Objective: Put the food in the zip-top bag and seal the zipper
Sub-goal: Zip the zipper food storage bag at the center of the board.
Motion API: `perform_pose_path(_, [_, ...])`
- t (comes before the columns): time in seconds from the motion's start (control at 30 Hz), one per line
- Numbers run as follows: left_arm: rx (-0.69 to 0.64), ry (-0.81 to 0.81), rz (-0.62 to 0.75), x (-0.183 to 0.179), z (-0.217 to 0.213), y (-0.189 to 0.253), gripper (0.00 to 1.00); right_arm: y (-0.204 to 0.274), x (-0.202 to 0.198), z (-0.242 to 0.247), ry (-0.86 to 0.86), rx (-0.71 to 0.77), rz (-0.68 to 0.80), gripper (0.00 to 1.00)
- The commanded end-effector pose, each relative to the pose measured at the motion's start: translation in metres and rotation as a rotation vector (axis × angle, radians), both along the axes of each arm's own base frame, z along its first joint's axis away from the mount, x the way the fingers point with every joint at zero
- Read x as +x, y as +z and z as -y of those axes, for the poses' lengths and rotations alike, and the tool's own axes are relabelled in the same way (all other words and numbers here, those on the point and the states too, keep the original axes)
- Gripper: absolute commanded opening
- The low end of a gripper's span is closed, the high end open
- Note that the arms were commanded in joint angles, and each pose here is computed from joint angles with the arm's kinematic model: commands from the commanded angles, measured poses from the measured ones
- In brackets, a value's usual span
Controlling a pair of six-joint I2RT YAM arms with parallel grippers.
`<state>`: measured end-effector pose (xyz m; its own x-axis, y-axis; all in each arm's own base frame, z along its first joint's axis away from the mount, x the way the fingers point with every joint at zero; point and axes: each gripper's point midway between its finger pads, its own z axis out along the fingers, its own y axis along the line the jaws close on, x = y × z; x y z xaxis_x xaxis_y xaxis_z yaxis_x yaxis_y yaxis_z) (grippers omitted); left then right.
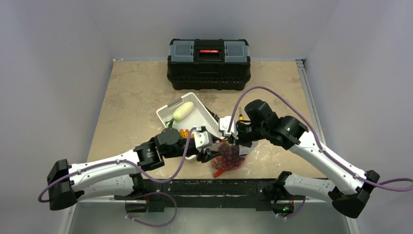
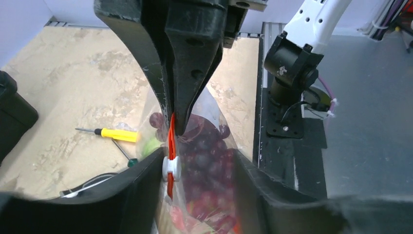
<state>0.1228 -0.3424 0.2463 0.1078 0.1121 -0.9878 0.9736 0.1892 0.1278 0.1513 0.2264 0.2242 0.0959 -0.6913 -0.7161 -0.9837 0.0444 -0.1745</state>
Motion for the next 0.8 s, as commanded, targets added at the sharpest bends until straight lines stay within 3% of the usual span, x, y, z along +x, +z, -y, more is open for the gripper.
perform_pose_path(0.0, [-0.085,0.058,-0.273,-0.001,0.002,0.028,0.7,0.02,0.006,-0.008,-0.003,0.064,0.044,0.0])
perform_pose_path(0.03, [-0.088,0.086,-0.322,0.002,0.001,0.031,0.83,0.02,0.006,-0.008,-0.002,0.066,0.045,0.0])
perform_pose_path(0.07, [-0.089,0.116,-0.374,0.004,-0.001,0.033,0.89,0.02,0.006,-0.008,-0.002,0.067,0.047,0.0])
perform_pose_path(0.23, [-0.075,0.171,-0.485,0.004,-0.009,0.047,0.9,0.022,0.007,-0.007,-0.006,0.069,0.057,0.0])
perform_pose_path(0.4, [0.004,0.243,-0.526,0.008,-0.027,0.047,0.75,0.023,0.007,-0.006,-0.002,0.07,0.07,0.0])
perform_pose_path(0.53, [0.062,0.203,-0.496,0.001,-0.031,0.048,0.67,0.025,0.008,-0.006,-0.004,0.075,0.081,0.0])
perform_pose_path(0.6, [0.098,0.176,-0.444,0.0,-0.032,0.046,0.64,0.024,0.008,-0.006,-0.003,0.078,0.081,0.0])
perform_pose_path(0.7, [0.134,0.127,-0.329,0.0,-0.028,0.048,0.48,0.024,0.008,-0.008,-0.001,0.082,0.077,0.0])
perform_pose_path(0.77, [0.138,0.123,-0.218,0.0,-0.023,0.048,0.46,0.024,0.008,-0.008,0.001,0.083,0.075,0.0])
